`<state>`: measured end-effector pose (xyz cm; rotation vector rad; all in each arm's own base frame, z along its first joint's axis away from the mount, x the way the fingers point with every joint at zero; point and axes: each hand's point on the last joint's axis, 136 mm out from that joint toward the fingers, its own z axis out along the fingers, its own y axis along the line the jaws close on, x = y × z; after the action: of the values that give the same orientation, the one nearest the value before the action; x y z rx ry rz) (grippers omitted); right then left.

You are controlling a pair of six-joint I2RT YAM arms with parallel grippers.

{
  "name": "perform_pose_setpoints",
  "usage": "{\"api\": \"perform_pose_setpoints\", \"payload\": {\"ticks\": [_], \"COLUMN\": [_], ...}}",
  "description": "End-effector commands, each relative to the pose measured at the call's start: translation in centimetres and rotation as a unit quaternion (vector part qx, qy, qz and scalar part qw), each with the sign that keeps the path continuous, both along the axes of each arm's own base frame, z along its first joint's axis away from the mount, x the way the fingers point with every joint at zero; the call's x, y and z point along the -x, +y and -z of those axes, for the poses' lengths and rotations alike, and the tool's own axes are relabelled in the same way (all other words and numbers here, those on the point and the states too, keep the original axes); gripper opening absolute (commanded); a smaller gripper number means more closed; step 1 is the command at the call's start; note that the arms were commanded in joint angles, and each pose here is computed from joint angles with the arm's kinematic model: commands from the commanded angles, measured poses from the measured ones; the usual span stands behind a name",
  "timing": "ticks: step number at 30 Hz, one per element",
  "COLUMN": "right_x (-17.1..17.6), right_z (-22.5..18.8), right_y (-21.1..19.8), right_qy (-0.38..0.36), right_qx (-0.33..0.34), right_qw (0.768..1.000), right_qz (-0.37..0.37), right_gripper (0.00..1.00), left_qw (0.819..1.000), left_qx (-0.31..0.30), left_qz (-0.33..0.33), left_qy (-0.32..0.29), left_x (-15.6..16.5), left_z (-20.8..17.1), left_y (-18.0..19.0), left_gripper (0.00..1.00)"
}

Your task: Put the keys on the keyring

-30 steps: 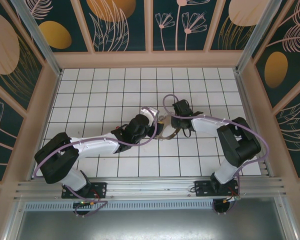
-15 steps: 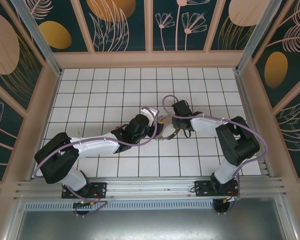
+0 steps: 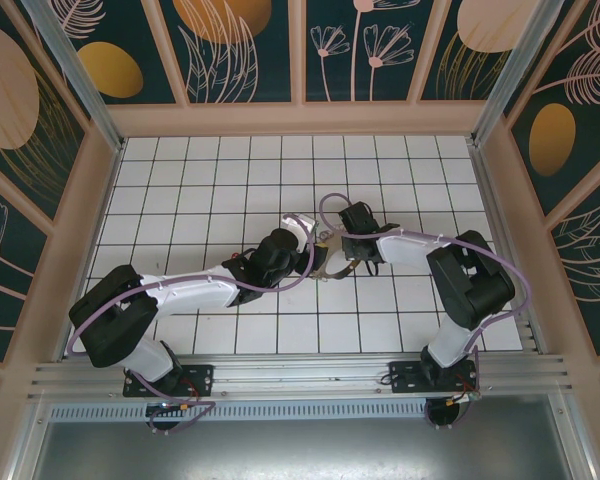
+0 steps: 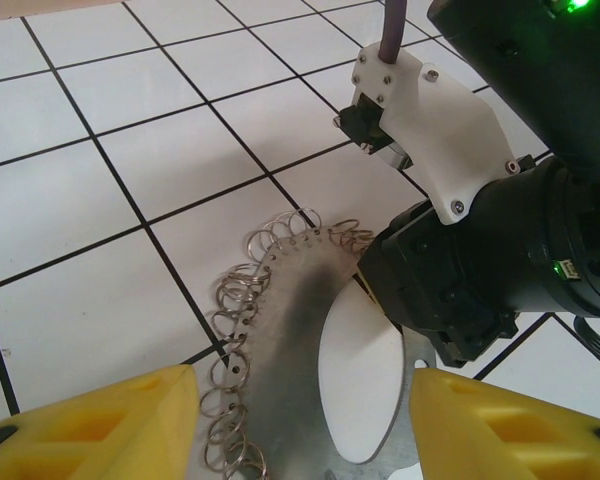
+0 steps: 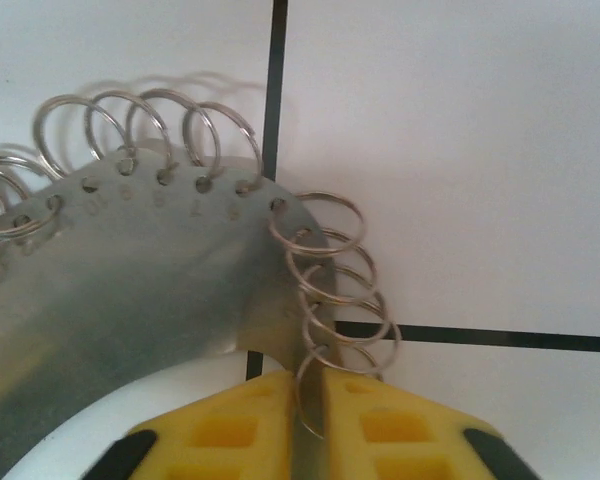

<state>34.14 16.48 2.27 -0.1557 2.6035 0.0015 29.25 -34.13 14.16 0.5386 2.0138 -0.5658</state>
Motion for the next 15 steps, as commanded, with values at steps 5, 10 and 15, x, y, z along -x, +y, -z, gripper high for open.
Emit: {"api": "perform_pose_setpoints", "payload": {"ticks": [5, 10, 15], "right_x": [-0.4, -0.2, 0.3], "right_z": [-0.5, -0.8, -2.0], "right_y": [0.1, 0.6, 2.1], "right_qy": [-0.001, 0.005, 0.011], "right_qx": [0.015, 0.006, -0.041], "right_qw": [1.0, 1.0, 0.999], "right_qz": [-0.005, -0.014, -0.027], "right_gripper": [0.06, 0.0, 0.0], "left_qw": [1.0, 1.0, 1.0], "left_qx": [0.016, 0.017, 0.017], "left_qz": [-0.008, -0.008, -0.009], "left_qy": [-0.01, -0.011, -0.013], "left_x": [-0.3, -0.4, -0.3], "left_z": [-0.8, -1.0, -1.1], "left_y": [-0.1, 0.0, 0.0], "left_gripper": [0.58, 0.59, 0.59]}}
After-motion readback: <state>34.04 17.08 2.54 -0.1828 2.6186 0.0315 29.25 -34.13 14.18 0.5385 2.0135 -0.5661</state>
